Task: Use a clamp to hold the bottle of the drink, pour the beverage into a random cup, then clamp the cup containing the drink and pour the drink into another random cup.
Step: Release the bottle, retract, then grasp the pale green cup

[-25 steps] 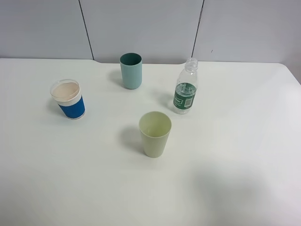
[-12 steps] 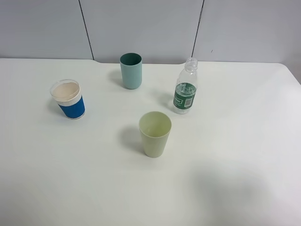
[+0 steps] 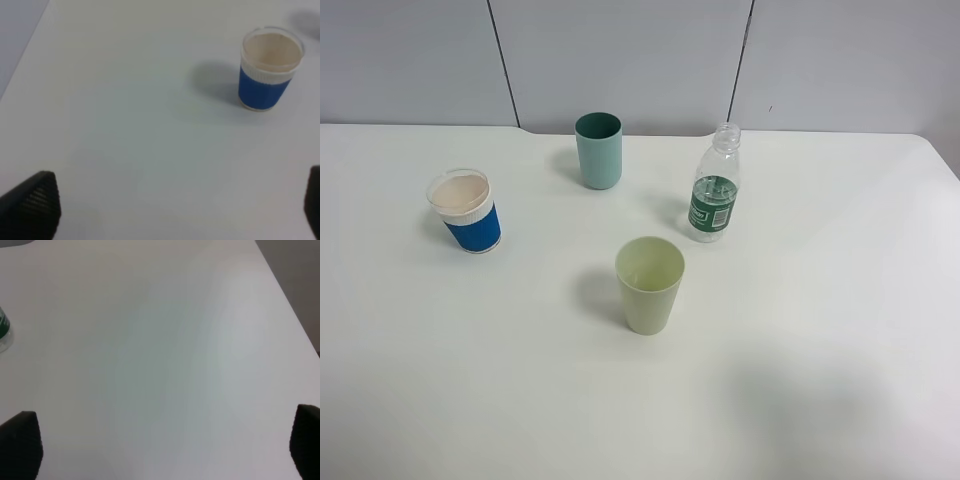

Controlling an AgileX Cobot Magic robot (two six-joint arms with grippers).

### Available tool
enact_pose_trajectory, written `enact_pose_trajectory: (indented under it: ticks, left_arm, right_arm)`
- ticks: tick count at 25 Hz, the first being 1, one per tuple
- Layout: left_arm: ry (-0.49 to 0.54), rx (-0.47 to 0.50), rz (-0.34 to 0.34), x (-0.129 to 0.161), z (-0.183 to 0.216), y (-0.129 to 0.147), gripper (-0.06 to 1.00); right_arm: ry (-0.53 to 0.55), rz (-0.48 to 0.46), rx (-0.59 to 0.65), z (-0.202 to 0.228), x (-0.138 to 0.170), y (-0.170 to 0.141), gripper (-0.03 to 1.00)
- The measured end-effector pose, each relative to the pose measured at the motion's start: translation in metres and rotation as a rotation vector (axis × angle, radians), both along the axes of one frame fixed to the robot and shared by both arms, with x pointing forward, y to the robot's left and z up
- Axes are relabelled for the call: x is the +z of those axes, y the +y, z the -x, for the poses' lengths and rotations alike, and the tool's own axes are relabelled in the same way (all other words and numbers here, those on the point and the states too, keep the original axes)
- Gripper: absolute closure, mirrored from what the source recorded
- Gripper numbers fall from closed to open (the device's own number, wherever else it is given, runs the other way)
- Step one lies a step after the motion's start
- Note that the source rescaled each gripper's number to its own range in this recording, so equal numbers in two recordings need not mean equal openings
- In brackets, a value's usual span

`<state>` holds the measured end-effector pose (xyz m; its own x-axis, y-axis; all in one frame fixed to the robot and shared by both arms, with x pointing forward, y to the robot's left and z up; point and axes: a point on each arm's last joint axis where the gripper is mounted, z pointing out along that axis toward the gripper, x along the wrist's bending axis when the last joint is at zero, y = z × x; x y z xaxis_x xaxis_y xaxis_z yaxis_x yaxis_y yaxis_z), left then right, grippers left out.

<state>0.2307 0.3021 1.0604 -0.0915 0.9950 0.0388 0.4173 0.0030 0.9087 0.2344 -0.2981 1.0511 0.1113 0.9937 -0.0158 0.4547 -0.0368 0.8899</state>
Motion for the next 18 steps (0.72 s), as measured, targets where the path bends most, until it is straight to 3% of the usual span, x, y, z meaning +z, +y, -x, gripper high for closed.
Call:
enact_pose_trajectory:
  ticks: [18]
  left_arm:
    - [0.028,0.000,0.003,-0.0061,-0.0020,0.0002,-0.03]
  right_arm:
    - [0.000,0.000,0.000,0.0000,0.0000,0.0000,-0.03]
